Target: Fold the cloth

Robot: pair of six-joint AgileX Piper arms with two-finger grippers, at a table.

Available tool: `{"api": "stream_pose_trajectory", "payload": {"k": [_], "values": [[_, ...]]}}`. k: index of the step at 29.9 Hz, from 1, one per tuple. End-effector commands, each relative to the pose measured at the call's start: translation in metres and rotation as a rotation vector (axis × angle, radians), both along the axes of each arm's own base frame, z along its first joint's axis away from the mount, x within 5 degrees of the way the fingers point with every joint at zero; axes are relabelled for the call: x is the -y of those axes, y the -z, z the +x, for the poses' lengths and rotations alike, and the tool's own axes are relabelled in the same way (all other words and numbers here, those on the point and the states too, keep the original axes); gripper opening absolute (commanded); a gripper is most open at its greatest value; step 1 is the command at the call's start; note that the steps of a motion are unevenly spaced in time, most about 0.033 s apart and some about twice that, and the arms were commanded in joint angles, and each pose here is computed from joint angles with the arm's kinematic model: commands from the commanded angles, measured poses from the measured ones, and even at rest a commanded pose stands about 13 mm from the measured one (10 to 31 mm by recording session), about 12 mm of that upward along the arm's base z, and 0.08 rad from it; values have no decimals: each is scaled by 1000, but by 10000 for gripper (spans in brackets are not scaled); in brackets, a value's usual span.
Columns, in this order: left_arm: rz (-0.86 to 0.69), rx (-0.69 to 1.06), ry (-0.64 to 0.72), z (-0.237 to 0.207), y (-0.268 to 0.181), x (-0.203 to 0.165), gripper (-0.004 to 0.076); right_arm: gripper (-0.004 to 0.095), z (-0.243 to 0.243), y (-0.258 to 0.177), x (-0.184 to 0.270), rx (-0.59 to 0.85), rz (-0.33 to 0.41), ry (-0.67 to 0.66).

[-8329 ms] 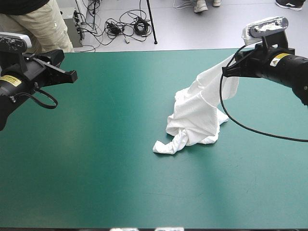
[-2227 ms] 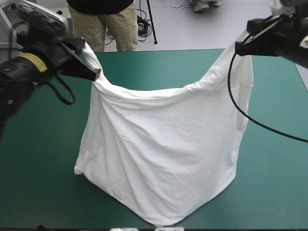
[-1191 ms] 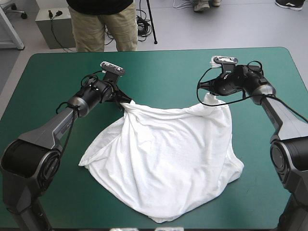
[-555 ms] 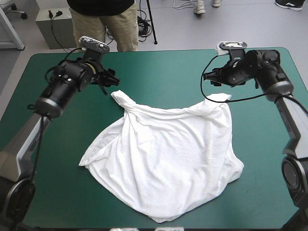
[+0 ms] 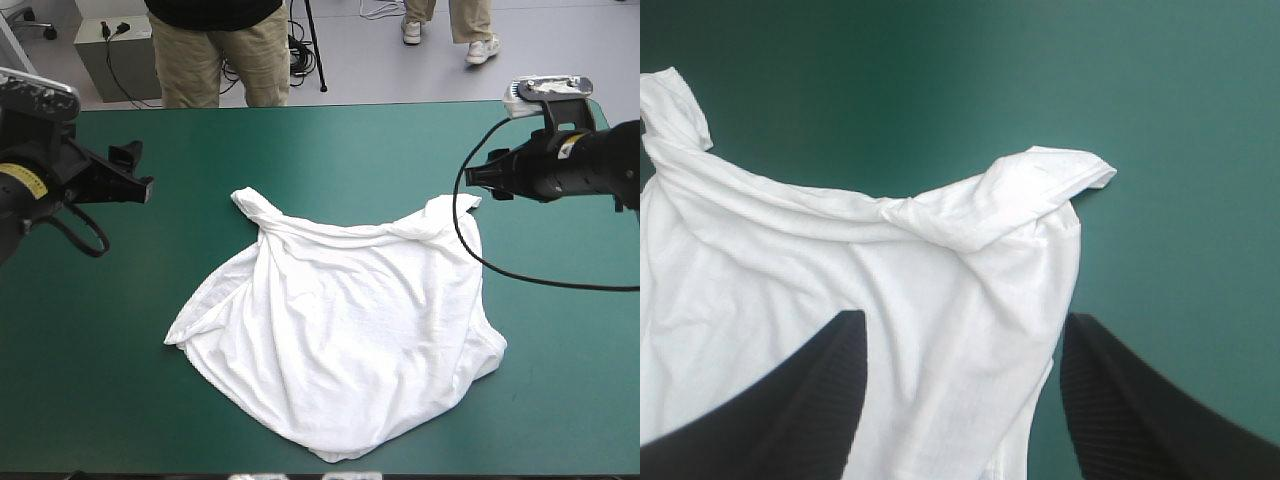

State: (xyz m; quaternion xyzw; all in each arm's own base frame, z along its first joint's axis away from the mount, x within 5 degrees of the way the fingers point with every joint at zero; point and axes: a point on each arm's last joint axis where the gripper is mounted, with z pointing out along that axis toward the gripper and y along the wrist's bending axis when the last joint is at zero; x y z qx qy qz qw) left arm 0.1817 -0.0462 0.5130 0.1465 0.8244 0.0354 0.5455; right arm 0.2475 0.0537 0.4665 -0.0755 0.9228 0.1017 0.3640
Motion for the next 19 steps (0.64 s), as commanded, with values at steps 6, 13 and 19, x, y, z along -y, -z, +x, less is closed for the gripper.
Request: {"api": "stream_pose_trajectory", "payload": {"k": [6,13,19], "values": [[-17,-23,22,-24,-7,-3,524,536,-46,29,13,-63,-41,48],[-40,-134,67,-13,23,8,524,537,-53,97,18,-243,-110,58],[-52,-211,89,-8,43,14,484,536,-54,147,18,-329,-127,53]]}}
